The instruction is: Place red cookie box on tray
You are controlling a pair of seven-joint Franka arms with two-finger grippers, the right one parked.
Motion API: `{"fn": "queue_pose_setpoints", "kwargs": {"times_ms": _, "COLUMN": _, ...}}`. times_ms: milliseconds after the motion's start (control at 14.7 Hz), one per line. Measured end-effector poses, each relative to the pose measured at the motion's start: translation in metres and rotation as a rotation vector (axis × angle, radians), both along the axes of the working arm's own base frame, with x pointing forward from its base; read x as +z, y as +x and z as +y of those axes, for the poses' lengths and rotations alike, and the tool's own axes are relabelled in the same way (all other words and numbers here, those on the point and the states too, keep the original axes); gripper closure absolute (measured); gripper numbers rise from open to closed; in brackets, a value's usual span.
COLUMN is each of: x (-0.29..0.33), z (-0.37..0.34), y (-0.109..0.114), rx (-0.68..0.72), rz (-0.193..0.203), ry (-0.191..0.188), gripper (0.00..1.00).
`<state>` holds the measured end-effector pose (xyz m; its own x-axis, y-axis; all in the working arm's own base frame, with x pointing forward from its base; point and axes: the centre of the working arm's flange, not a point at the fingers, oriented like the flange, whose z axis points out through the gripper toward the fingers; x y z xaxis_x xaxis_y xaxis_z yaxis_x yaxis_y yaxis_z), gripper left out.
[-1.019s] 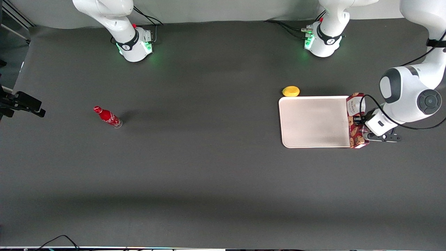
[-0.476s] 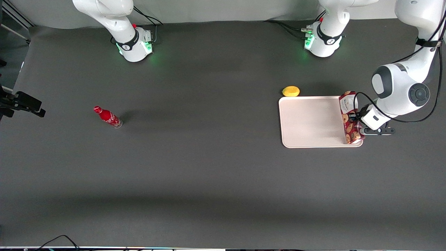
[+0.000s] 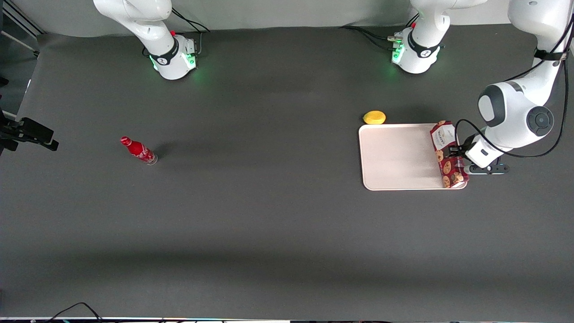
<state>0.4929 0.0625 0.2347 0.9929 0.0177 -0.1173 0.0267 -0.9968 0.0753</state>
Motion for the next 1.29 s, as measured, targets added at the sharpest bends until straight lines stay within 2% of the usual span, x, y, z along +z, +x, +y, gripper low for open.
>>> {"fn": "queue_pose_setpoints", "kwargs": {"times_ms": 204, "x": 0.012, "z": 0.002, "y": 0.01, "rx": 0.002, "rz": -0.031, "ry": 0.003, "gripper": 0.02}}
{"fn": "queue_pose_setpoints", "kwargs": {"times_ms": 476, "x": 0.069, "z": 0.009, "y": 0.044, "rx": 0.008, "rz": -0.143, "ry": 0.012, "gripper": 0.0}}
{"fn": "queue_pose_setpoints", "kwargs": {"times_ms": 612, "x": 0.112, "z": 0.013, "y": 0.063, "rx": 0.007, "rz": -0.179, "ry": 0.01, "gripper": 0.0}}
{"fn": "queue_pose_setpoints", "kwargs": {"times_ms": 680, "x": 0.139, "z": 0.013, "y": 0.072, "rx": 0.002, "rz": -0.185, "ry": 0.004, "gripper": 0.0}}
{"fn": "queue_pose_setpoints", "kwargs": {"times_ms": 883, "x": 0.219, "z": 0.009, "y": 0.091, "rx": -0.031, "rz": -0.168, "ry": -0.007, "gripper": 0.0}}
{"fn": "queue_pose_setpoints", "kwargs": {"times_ms": 1291, "x": 0.331, "z": 0.006, "y": 0.096, "rx": -0.075, "rz": -0.141, "ry": 0.064, "gripper": 0.0}}
